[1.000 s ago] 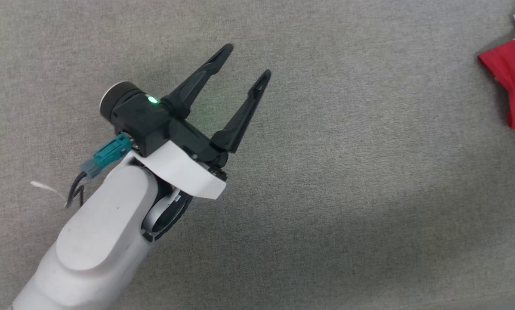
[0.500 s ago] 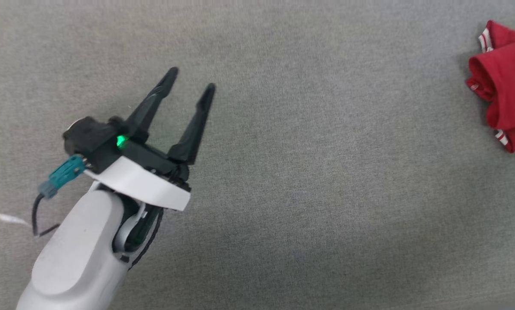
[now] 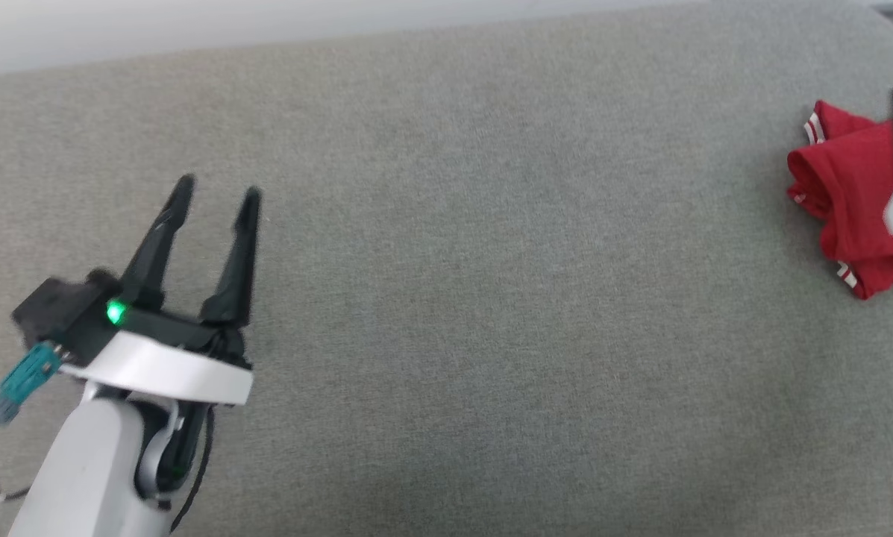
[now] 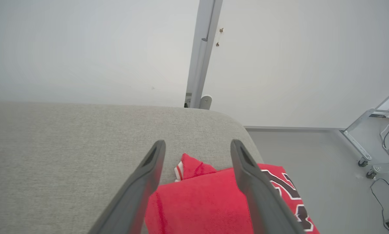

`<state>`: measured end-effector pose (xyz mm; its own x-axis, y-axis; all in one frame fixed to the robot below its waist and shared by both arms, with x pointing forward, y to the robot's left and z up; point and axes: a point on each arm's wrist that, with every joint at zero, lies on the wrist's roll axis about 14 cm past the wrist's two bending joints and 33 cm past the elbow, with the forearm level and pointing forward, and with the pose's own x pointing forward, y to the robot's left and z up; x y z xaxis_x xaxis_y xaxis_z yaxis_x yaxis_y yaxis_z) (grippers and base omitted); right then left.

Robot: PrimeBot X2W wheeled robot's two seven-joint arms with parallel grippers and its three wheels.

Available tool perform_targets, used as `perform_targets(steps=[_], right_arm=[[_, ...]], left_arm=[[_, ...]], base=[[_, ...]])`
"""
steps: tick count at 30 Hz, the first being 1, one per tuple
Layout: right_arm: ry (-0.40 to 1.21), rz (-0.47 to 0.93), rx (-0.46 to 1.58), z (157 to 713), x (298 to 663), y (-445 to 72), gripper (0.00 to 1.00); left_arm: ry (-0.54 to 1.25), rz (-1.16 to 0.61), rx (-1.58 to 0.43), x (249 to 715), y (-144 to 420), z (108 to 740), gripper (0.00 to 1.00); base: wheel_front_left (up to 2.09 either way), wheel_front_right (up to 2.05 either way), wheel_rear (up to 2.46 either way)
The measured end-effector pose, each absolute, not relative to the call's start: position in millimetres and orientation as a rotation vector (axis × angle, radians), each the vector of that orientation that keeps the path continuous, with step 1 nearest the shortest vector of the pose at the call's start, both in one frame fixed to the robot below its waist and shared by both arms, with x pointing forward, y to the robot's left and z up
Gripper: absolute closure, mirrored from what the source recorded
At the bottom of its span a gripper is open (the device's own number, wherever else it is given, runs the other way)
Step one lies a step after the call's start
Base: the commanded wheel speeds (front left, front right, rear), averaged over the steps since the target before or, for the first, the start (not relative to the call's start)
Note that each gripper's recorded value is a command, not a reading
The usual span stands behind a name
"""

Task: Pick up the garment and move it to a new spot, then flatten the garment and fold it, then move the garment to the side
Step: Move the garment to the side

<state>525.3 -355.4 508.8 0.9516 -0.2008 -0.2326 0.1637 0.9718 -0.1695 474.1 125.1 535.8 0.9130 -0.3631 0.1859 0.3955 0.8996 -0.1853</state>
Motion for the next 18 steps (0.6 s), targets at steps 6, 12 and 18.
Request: perform_targets(steps=[6,12,18], right_arm=[[0.159,-0.083,-0.107,516,521,-313,0.0],[0.089,0.01,-0.078,520,507,-280,0.0],[0.051,0.062,-0.029,518,484,-260,0.0]], left_arm=[[-0.163,-0.282,-0.203,452,163,540,0.0],[-0.152,-0.18,-0.183,424,195,536,0.0],[-0.13,-0.076,-0.168,393,228,528,0.0]], base=[[0.0,0.0,0.0],[0.0,0.0,0.0],[0.0,0.0,0.0]])
